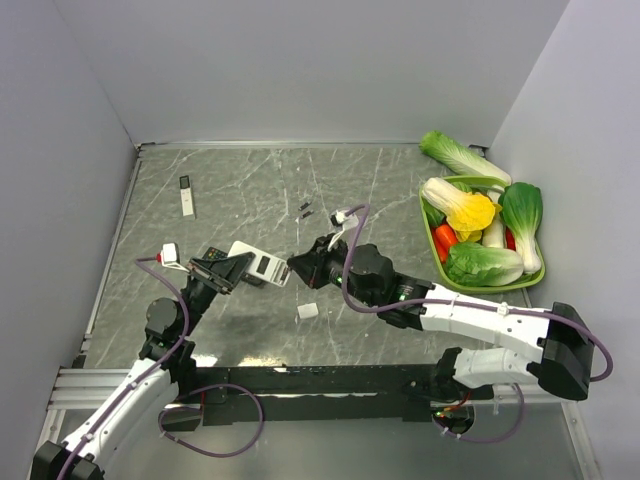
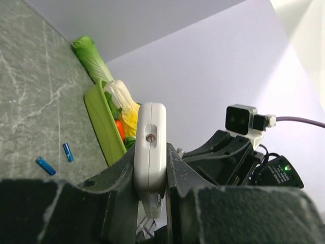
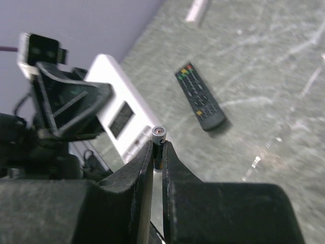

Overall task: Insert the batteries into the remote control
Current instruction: Load the battery into the remote control.

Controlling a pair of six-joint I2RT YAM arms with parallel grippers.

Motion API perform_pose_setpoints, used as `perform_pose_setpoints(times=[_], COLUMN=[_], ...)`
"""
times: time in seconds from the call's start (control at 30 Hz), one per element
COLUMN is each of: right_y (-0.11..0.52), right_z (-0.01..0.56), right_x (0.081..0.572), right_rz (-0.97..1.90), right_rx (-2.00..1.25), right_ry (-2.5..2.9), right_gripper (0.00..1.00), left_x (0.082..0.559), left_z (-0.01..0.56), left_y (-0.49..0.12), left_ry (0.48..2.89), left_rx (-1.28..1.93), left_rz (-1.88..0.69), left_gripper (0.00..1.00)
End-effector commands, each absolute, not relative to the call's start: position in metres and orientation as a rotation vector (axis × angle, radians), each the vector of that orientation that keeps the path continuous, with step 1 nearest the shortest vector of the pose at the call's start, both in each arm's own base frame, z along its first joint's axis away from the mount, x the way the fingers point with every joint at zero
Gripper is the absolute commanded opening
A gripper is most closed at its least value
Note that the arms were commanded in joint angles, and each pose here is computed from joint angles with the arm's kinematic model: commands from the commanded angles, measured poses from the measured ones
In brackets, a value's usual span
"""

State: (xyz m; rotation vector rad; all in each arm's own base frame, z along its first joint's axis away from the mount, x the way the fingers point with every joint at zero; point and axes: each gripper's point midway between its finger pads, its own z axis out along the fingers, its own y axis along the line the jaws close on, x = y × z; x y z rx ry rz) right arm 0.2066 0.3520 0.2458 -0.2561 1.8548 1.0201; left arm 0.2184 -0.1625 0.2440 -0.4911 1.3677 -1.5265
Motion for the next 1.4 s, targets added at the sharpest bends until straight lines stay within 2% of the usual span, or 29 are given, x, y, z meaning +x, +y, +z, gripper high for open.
perform_pose_setpoints(times=[0.0, 0.93, 1.37], right_y=[0.361, 0.378, 0.389], right_z=[0.290, 0.259, 0.251], right_x=[0.207, 0.201, 0.195], right_rz=[1.121, 0.949, 0.914], right_rx=[-0.186, -0.163, -0.199], right_ry=[1.671, 1.699, 1.742], right_gripper=[0.00, 0.01, 0.14], left_x=[0.213, 0.217, 0.219], left_z=[0.235, 0.245, 0.250], left_y=[-0.162, -0.151, -0.148], left_ry=[1.343, 1.261, 1.239], left_rx=[-0.488, -0.634, -0.631], left_rz=[-1.555, -1.627, -1.617], left_gripper=[0.01, 0.01, 0.01])
